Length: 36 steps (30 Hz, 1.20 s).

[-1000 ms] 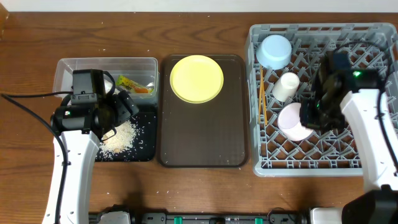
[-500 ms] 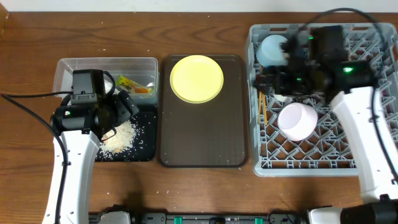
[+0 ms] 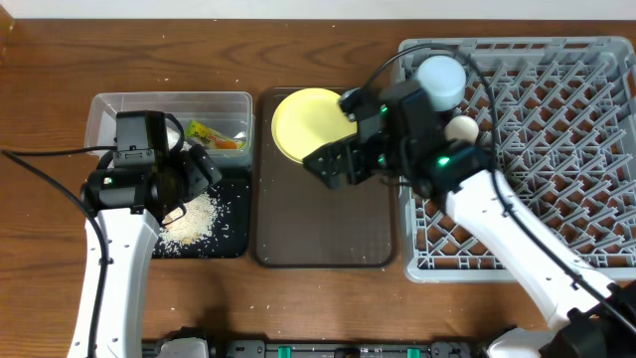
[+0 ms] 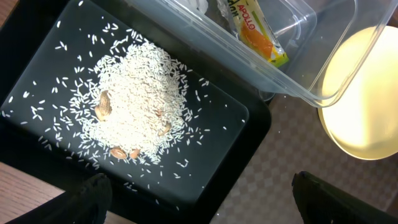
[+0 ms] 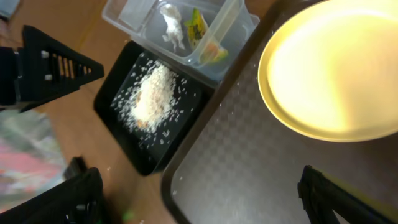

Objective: Sort waste into correct bins and load items into the dishwasher rack
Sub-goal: 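Move the right gripper left toward the yellow plate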

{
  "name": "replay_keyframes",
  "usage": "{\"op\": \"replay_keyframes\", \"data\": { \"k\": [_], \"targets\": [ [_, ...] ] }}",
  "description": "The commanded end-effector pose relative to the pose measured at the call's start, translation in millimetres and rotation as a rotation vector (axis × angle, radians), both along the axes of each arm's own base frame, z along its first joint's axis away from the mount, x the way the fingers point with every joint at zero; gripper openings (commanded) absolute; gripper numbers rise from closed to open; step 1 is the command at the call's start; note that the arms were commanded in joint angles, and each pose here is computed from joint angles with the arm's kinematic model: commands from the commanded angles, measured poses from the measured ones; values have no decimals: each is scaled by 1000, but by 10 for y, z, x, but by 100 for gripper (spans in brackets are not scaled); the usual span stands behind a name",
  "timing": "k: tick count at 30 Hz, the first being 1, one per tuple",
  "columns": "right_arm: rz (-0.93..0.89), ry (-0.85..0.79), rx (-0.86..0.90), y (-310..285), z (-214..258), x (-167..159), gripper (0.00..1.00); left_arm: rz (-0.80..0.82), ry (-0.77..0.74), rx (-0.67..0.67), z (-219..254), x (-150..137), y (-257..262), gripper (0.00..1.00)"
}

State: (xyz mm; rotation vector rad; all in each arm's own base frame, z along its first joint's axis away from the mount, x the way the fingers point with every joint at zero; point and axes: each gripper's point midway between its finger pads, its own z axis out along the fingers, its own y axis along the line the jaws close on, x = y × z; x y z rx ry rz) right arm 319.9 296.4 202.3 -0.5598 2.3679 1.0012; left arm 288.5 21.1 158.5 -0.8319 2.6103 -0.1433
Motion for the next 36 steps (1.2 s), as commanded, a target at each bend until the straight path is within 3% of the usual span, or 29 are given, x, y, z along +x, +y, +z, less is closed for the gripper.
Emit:
{"op": "replay_keyframes", "data": {
  "k": [1,5,10,18,22,30,36],
  "targets": [
    [-90,-49,-80,16,-109,60,99,1,-9,7,43,23,22,96],
    [-238,-106,-204,-101,-222,161,99,1,-9,7,43,23,22,96],
    [-448,-149,-346,-389,-299,259,85,1,-9,7,43,23,22,96],
    [-414,-123,-399,-572,-315,290,73,1,-9,7,43,23,22,96],
    [-448,-103,-380,-763,-32,444,67,1,-9,7,43,23,22,96],
    [-549,-178,-297,-945,694,825,64,1,-9,7,43,23,22,96],
    [-500,-158,-378,-845,419,1061,62,1,-9,7,43,23,22,96]
  ]
}}
